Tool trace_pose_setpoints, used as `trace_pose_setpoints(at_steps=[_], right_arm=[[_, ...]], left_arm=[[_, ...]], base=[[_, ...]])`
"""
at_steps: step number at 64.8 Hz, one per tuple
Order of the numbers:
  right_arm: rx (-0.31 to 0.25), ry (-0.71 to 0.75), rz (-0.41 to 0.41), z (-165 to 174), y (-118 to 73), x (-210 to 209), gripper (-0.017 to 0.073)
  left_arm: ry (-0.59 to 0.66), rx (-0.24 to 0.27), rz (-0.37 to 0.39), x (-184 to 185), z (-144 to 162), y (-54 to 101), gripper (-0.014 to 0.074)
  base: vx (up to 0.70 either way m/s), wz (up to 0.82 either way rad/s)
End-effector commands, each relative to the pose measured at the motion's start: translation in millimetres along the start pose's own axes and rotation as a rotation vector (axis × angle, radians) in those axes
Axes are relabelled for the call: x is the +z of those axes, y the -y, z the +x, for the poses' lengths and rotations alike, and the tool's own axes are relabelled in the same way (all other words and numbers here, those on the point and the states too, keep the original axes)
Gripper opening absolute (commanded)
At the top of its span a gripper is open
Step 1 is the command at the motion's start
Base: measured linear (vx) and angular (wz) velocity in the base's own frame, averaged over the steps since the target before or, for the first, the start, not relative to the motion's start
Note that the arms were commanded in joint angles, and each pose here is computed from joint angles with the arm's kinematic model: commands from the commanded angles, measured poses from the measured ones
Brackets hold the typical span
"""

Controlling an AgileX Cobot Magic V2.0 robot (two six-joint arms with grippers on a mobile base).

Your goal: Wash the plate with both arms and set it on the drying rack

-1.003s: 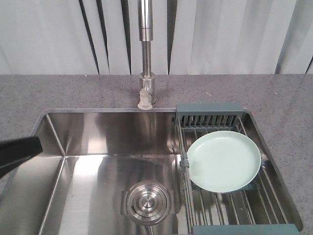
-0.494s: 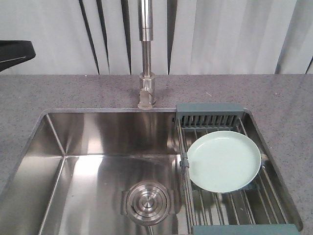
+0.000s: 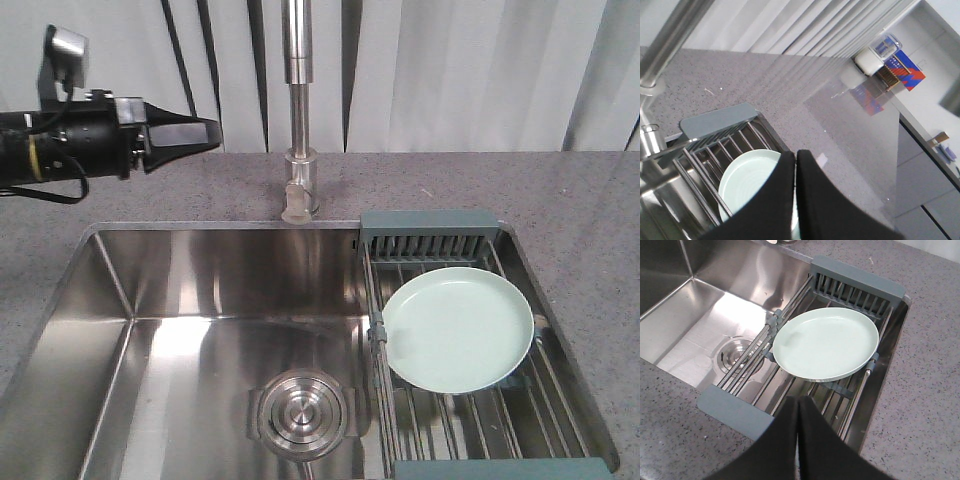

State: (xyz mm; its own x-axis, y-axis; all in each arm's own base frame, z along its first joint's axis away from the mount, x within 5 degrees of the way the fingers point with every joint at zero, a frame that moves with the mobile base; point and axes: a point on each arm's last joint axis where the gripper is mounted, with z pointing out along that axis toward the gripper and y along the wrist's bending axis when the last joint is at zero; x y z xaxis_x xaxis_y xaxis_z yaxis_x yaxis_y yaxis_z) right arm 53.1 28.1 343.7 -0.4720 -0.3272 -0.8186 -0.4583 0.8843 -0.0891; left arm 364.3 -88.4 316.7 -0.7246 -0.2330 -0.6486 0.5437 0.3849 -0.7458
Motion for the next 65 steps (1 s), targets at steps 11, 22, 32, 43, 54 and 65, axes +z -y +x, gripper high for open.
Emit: trace_pose_setpoints(at_steps=[11, 22, 32, 43, 54, 65], right_arm=[[0.005, 0.068, 0.021, -10, 2.2, -3, -0.0006], [0.005, 0.072, 0.022, -10, 2.4, -3, -0.0006], [0.005, 0.076, 0.024, -11, 2.6, -3, -0.0006], [0.005, 0.077, 0.026, -11, 2.7, -3, -0.0006], [0.005, 0.083, 0.028, -11, 2.9, -3, -0.0006], [0.005, 0.083, 0.028, -11, 2.9, -3, -0.0006]], left_arm=[[0.003, -0.003, 0.099, 45, -11, 4.5, -0.0003], [-0.040, -0.040, 0.083, 70, 3, -11.2, -0.0003], [-0.072, -0.080, 0.074, 84, 14, -26.2, -0.0003], [-0.069, -0.109, 0.026, 92, 20, -41.8, -0.0003], [-0.045, -0.137, -0.017, 96, 22, -53.9, -0.0003], [-0.041, -0.167, -0.011, 102, 24, -64.5, -0.0003]], base=[[0.00, 0.00], [0.00, 0.00], [0.00, 0.00], [0.00, 0.00], [0.00, 0.00], [0.00, 0.00]])
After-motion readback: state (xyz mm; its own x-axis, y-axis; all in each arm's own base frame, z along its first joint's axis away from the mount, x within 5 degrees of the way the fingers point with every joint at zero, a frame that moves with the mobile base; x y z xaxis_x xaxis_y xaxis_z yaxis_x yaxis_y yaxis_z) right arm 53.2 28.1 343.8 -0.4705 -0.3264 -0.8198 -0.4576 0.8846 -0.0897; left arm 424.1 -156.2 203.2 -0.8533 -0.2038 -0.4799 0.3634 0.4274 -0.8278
